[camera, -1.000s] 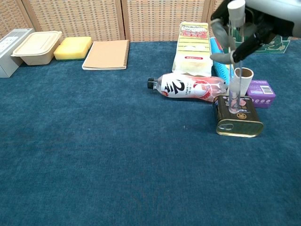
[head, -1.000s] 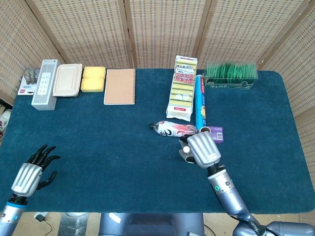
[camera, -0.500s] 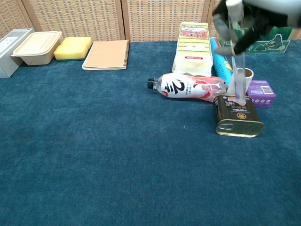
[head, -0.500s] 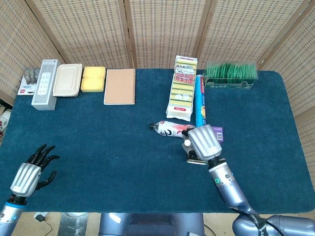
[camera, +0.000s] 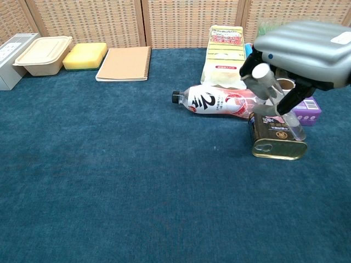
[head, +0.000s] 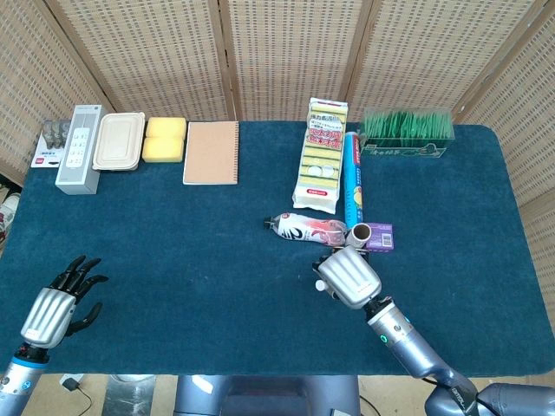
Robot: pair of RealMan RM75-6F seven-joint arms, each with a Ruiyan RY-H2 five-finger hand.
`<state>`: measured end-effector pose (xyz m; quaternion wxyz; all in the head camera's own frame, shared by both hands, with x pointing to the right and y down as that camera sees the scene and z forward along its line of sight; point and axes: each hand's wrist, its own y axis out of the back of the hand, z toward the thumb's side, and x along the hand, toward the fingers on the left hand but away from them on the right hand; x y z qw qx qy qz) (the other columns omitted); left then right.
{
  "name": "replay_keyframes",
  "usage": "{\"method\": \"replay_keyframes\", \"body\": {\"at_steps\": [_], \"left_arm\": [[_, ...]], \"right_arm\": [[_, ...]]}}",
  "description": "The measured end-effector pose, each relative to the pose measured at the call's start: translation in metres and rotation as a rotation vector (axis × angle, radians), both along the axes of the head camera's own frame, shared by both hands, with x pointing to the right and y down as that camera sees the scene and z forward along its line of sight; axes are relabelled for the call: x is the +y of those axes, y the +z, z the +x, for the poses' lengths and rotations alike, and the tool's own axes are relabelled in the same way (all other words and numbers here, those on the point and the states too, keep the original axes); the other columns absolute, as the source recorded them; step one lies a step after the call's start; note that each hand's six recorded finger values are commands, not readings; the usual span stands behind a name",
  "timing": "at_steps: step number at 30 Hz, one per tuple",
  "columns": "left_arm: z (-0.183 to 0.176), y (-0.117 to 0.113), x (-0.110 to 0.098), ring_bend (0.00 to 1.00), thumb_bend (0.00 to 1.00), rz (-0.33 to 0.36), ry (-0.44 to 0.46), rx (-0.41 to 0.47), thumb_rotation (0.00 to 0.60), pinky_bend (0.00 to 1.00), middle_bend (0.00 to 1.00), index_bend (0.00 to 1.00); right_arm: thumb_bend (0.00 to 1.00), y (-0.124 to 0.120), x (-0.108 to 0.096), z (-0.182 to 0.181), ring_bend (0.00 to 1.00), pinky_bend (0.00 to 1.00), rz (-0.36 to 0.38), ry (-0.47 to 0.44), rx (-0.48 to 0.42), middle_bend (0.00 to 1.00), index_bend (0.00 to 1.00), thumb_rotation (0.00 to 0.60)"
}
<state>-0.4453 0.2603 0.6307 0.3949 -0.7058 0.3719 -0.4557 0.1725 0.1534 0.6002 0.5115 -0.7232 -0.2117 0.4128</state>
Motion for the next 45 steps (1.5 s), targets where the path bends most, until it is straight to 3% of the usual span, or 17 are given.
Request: {"method": "replay_keyframes", "body": {"at_steps": [3,8,16,21,30,45], "left_arm": [[-0.003,-0.005,0.003,0.04,0.36,0.014,-0.017,0.004,0.6,0.26,0.14,0.29],[-0.004,0.001,-0.002,0.05,0.36,-0.001,-0.032,-0.004,0.6,0.27,0.14,0.29],[0.004,-0.001,0.004,0.05,0.35,0.006,-0.003,0.0,0.6,0.27,0.14,0.29],[0.006,0.001,0.004,0.05,0.36,-0.003,-0.001,0.002,0.6,0.27,0.14,0.29],[0.004,0.001,0.004,0.05,0.36,-0.004,-0.005,-0.004,0.6,0.27,0.14,0.29],[0.009,0.001,0.004,0.04,0.36,-0.003,-0.007,-0.017,0.6,0.27,0.14,0.29]], "right_arm": [[0.4,-0.005,-0.025,-0.001,0.97,0.98,0.022,0.073,-0.021,0.96,0.75,0.6],[0.4,-0.037,-0.07,-0.01,0.98,0.99,0.116,0.167,-0.113,0.96,0.75,0.6],[0.4,-0.03,-0.057,-0.016,0.98,0.99,0.042,0.143,-0.098,0.96,0.75,0.6],[0.4,-0.046,-0.079,-0.024,0.98,0.99,0.014,0.201,-0.143,0.96,0.75,0.6],[0.4,-0.051,-0.108,-0.03,0.98,0.99,-0.085,0.302,-0.186,0.96,0.75,0.6],[0.4,-0.04,-0.155,-0.008,0.98,0.99,-0.06,0.405,-0.19,0.96,0.75,0.6]]}}
